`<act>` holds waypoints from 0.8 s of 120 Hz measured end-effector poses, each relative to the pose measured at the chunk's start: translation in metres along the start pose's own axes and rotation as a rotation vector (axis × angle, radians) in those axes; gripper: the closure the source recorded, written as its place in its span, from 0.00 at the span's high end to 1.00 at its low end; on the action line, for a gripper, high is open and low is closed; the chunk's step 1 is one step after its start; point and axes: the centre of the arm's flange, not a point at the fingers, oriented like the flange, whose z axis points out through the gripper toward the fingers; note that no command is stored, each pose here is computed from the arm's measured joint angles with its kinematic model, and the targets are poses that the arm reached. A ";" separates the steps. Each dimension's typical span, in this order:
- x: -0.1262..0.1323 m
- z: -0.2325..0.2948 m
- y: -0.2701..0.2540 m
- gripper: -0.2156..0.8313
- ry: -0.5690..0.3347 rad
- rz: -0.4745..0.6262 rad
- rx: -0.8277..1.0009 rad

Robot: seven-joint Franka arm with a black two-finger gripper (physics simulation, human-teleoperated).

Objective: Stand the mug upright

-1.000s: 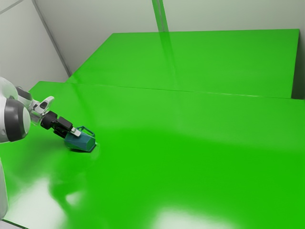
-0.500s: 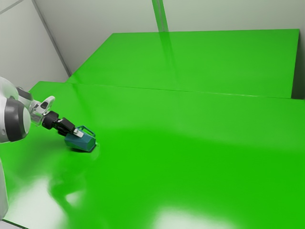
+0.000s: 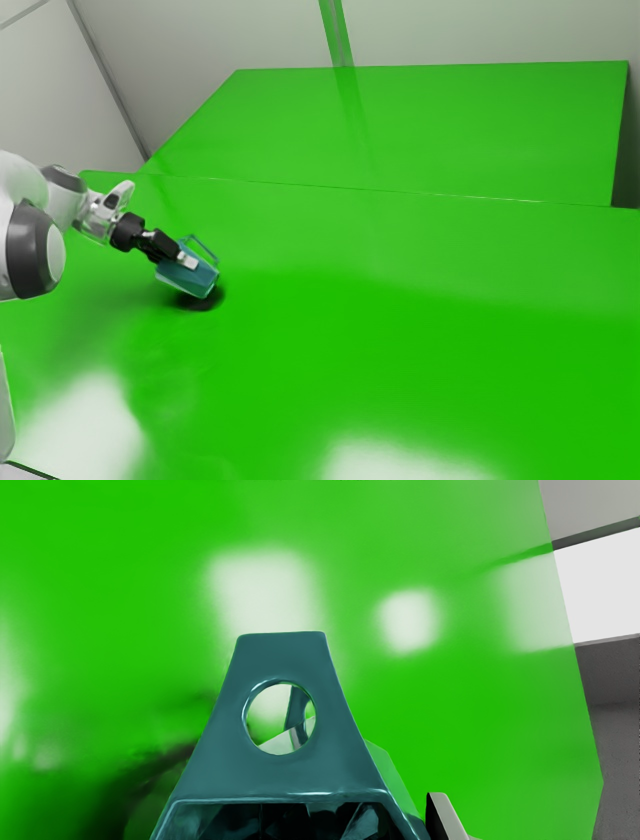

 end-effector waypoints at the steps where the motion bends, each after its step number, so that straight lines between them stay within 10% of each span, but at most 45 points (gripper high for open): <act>1: 0.001 0.001 0.002 0.08 -0.002 0.003 -0.001; 48: 0.080 0.081 0.133 0.06 -0.287 0.282 0.228; 96: 0.097 0.114 0.156 0.05 -0.440 0.404 0.655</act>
